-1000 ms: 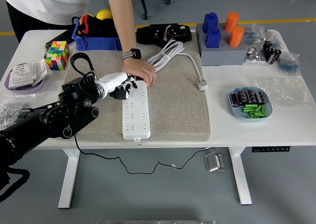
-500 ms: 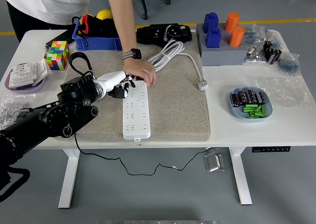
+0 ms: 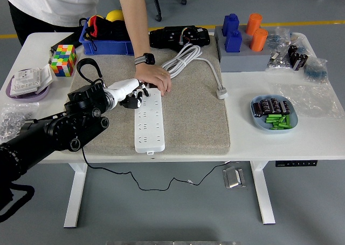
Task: Pull the plug out,throw it away,press the button
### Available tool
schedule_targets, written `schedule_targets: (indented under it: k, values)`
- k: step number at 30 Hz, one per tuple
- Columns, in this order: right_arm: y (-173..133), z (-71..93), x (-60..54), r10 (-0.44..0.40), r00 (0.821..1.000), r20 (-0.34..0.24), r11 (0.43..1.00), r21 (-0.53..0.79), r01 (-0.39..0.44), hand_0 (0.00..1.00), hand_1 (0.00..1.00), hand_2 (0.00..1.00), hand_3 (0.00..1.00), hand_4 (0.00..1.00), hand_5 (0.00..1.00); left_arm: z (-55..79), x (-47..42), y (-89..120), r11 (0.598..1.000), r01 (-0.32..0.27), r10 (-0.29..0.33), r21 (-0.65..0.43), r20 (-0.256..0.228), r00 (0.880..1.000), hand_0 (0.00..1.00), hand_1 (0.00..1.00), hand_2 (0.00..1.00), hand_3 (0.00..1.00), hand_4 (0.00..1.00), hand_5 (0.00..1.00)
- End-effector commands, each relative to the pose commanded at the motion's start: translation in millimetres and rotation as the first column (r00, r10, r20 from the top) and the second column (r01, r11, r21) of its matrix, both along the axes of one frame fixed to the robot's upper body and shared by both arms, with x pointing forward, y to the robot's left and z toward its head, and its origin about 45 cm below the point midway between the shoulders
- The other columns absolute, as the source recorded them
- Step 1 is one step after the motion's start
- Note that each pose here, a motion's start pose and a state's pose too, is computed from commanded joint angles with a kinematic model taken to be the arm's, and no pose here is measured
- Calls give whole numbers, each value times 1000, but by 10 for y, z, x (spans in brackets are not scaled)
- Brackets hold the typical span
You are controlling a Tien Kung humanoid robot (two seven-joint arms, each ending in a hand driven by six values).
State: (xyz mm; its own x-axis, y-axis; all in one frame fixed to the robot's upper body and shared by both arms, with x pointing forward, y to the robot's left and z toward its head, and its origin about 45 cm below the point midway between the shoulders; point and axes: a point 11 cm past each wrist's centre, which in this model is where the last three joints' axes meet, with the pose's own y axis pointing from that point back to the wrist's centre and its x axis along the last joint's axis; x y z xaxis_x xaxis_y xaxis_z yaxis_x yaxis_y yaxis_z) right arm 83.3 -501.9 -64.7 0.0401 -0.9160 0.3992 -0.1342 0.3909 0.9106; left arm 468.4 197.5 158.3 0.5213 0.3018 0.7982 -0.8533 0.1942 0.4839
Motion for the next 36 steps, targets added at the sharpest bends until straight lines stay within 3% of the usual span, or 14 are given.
schedule_targets:
  k: [9, 10, 11, 16, 17, 18, 22, 23, 27, 28, 30, 34, 35, 36]
  values:
    - [7, -6, -12, -1, 1000, -2, 1000, 1, 1, 767, 729, 724, 713, 883, 658, 229, 26, 166, 993, -39, 48, -113, 82, 995, 55, 45, 94, 709, 2, 2]
    - [7, -5, -10, -1, 1000, -1, 1000, 1, 1, 767, 729, 724, 713, 883, 658, 255, 23, 201, 990, -50, 62, -130, 88, 994, 55, 45, 94, 709, 2, 2]
    - [7, -5, -10, -2, 1000, -1, 1000, 2, 2, 767, 729, 724, 713, 883, 658, 278, 22, 233, 988, -59, 73, -145, 94, 993, 123, 102, 131, 685, 49, 2]
    - [7, -6, -11, -4, 1000, 0, 1000, 2, 4, 767, 729, 724, 713, 883, 658, 405, -6, 432, 973, -97, 127, -211, 135, 983, 123, 102, 131, 685, 49, 2]
    - [8, -4, -3, -4, 1000, 2, 1000, 2, 4, 767, 729, 724, 713, 883, 658, 434, -17, 481, 969, -105, 139, -225, 144, 980, 227, 247, 296, 703, 451, 2]
    - [7, -2, 3, -5, 1000, 4, 1000, 2, 5, 767, 729, 724, 713, 883, 658, 462, -24, 530, 965, -112, 151, -236, 153, 977, 227, 247, 296, 703, 451, 2]
    - [-4, 6, 15, -9, 1000, 9, 1000, 0, 9, 767, 729, 724, 713, 883, 658, 616, -59, 762, 949, -143, 204, -281, 199, 958, 227, 247, 296, 703, 451, 2]
    - [-6, 7, 14, -10, 1000, 9, 1000, -1, 10, 767, 729, 724, 713, 883, 658, 650, -69, 812, 944, -149, 216, -294, 208, 954, 481, 530, 523, 748, 520, 2]
    - [-8, 6, 9, -13, 1000, 8, 1000, -1, 13, 767, 729, 724, 713, 883, 658, 780, -122, 1025, 925, -176, 269, -338, 252, 930, 481, 530, 523, 748, 520, 2]
    - [-4, 5, 14, -13, 1000, 10, 1000, 0, 13, 767, 729, 724, 713, 883, 658, 814, -152, 1102, 916, -187, 291, -355, 267, 919, 792, 784, 727, 827, 693, 2]
    - [1, 5, 24, -13, 1000, 12, 1000, 1, 13, 767, 729, 724, 713, 883, 658, 844, -198, 1199, 905, -201, 318, -374, 285, 904, 792, 784, 727, 827, 693, 2]
    - [9, 4, 37, -12, 1000, 14, 1000, 3, 12, 767, 729, 724, 713, 883, 658, 896, -329, 1456, 881, -244, 388, -405, 323, 863, 792, 784, 727, 827, 693, 2]
    - [11, 3, 40, -13, 1000, 14, 1000, 4, 12, 767, 729, 724, 713, 883, 658, 894, -364, 1509, 879, -254, 400, -404, 331, 855, 858, 869, 824, 868, 766, 141]
    - [13, 3, 42, -12, 1000, 15, 1000, 4, 12, 767, 729, 724, 713, 883, 658, 890, -394, 1548, 876, -260, 408, -406, 337, 849, 858, 869, 824, 868, 766, 141]
